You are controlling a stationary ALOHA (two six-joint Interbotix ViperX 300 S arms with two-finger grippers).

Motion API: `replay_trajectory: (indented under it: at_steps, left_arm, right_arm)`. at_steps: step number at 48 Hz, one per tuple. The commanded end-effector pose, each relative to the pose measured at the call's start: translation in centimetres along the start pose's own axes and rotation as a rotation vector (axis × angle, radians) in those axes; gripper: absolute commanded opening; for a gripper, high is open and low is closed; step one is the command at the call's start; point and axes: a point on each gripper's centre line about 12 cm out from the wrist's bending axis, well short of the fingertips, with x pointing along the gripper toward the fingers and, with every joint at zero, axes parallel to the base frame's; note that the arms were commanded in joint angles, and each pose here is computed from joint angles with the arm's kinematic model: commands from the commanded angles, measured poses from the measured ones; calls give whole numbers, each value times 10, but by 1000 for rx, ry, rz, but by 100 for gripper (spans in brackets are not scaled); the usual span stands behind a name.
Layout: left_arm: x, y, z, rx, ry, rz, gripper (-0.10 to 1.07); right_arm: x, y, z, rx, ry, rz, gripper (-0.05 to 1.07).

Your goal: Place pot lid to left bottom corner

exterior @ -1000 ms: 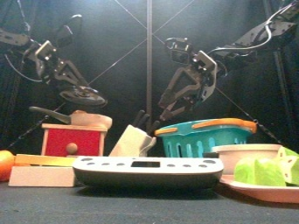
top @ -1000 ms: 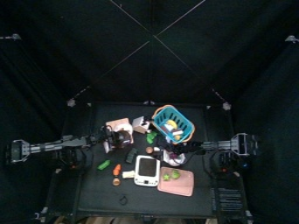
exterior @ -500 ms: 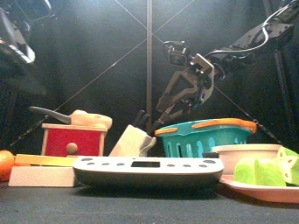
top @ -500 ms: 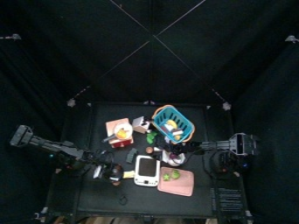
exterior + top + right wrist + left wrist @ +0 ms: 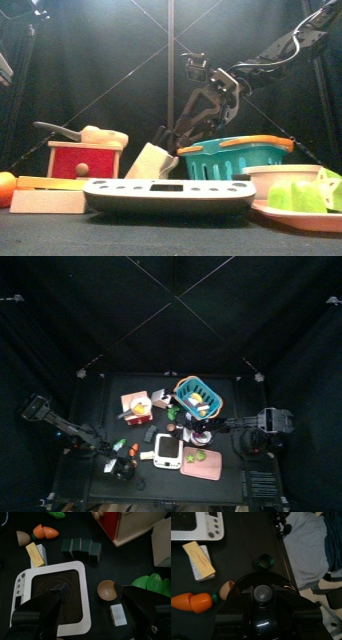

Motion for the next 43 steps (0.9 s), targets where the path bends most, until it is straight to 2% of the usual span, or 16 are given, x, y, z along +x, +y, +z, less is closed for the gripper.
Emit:
replay_trajectory:
  at_steps: [1, 10, 19, 28, 31, 38, 43]
  left_arm:
    - [3, -5, 4, -35, -1, -16, 60]
    - [14, -1, -11, -88, 66, 1, 60]
    - [22, 3, -18, -83, 102, 22, 60]
    - [29, 15, -34, -78, 137, 67, 60]
    - [34, 20, -37, -64, 134, 87, 60]
    - [40, 26, -33, 18, 78, 115, 60]
    - [42, 30, -34, 30, 75, 127, 61]
  right_arm:
    - [-5, 3, 15, -1, -42, 7, 102]
    - [-5, 3, 15, -2, -42, 8, 102]
    - [-5, 3, 15, -3, -43, 8, 102]
    - [-5, 3, 15, -5, -42, 8, 102]
    - [-5, 3, 15, -7, -41, 7, 102]
    - [-5, 3, 15, -5, -41, 7, 102]
    - [-5, 3, 15, -7, -41, 7, 102]
